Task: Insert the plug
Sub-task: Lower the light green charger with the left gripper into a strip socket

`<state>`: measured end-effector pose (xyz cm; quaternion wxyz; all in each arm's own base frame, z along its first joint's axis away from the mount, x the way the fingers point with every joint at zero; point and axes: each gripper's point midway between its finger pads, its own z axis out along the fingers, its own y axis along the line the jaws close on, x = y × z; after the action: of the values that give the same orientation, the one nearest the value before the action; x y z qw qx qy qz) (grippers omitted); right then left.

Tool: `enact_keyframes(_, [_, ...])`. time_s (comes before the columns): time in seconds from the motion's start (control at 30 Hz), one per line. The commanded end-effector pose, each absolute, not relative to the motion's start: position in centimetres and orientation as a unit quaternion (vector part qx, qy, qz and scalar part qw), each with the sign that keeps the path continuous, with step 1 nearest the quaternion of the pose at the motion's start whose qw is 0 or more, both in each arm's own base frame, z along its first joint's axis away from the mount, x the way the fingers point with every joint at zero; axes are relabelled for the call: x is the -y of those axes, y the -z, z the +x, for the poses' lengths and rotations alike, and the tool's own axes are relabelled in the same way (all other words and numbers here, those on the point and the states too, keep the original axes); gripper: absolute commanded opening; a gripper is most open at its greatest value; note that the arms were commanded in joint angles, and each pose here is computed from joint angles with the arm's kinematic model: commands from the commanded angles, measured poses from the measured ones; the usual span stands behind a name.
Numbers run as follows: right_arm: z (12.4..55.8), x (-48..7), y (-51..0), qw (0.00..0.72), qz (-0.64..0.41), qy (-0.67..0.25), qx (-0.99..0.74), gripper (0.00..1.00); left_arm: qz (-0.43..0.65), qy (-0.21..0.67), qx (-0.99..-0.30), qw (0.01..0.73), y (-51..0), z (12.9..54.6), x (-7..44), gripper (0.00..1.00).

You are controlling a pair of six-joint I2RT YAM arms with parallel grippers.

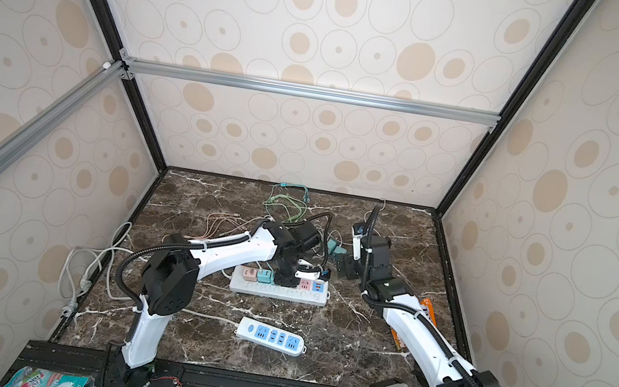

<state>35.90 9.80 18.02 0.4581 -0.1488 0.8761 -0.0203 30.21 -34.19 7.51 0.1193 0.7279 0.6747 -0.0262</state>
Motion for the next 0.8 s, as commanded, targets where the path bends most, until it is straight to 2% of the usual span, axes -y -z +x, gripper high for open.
enact_keyframes(0.0, [36.2,-9.6,-19.4,0.469,-0.144,0.024,-0.871,0.99,0.740,0.016,-0.668,0.078,-3.0,29.9,32.6,0.00])
enact_keyframes(0.13, [36.0,-9.6,-19.3,0.463,-0.144,0.023,-0.874,0.99,0.734,-0.013,-0.675,0.071,-1.4,30.2,31.5,0.00])
enact_keyframes(0.37, [35.4,-9.0,-19.5,0.460,-0.129,0.028,-0.878,0.99,0.717,-0.023,-0.687,0.113,-1.6,30.8,31.6,0.00])
enact_keyframes(0.4, [35.3,-8.9,-19.5,0.460,-0.126,0.027,-0.879,0.99,0.714,-0.029,-0.689,0.121,-2.0,31.4,31.8,0.03])
enact_keyframes(0.47, [35.0,-8.8,-19.4,0.457,-0.115,0.022,-0.882,0.99,0.702,-0.028,-0.695,0.149,-4.5,32.7,32.8,0.34])
enact_keyframes(0.57, [34.3,-8.7,-19.0,0.457,-0.090,0.005,-0.885,0.99,0.684,-0.002,-0.689,0.239,-10.4,34.4,35.5,0.71])
enact_keyframes(0.6, [34.1,-8.6,-18.9,0.459,-0.081,0.001,-0.885,0.99,0.681,0.009,-0.682,0.266,-12.2,34.4,36.1,0.80])
enact_keyframes(0.63, [33.8,-8.6,-18.7,0.458,-0.070,-0.007,-0.886,0.99,0.676,0.024,-0.673,0.300,-14.3,34.5,36.8,0.95])
enact_keyframes(0.67, [33.5,-8.5,-18.3,0.452,-0.061,-0.013,-0.890,0.99,0.672,0.040,-0.663,0.328,-16.0,34.3,37.3,0.98])
enact_keyframes(0.77, [32.8,-8.3,-17.4,0.430,-0.036,-0.021,-0.902,0.99,0.657,0.081,-0.648,0.377,-20.1,33.3,37.8,0.98])
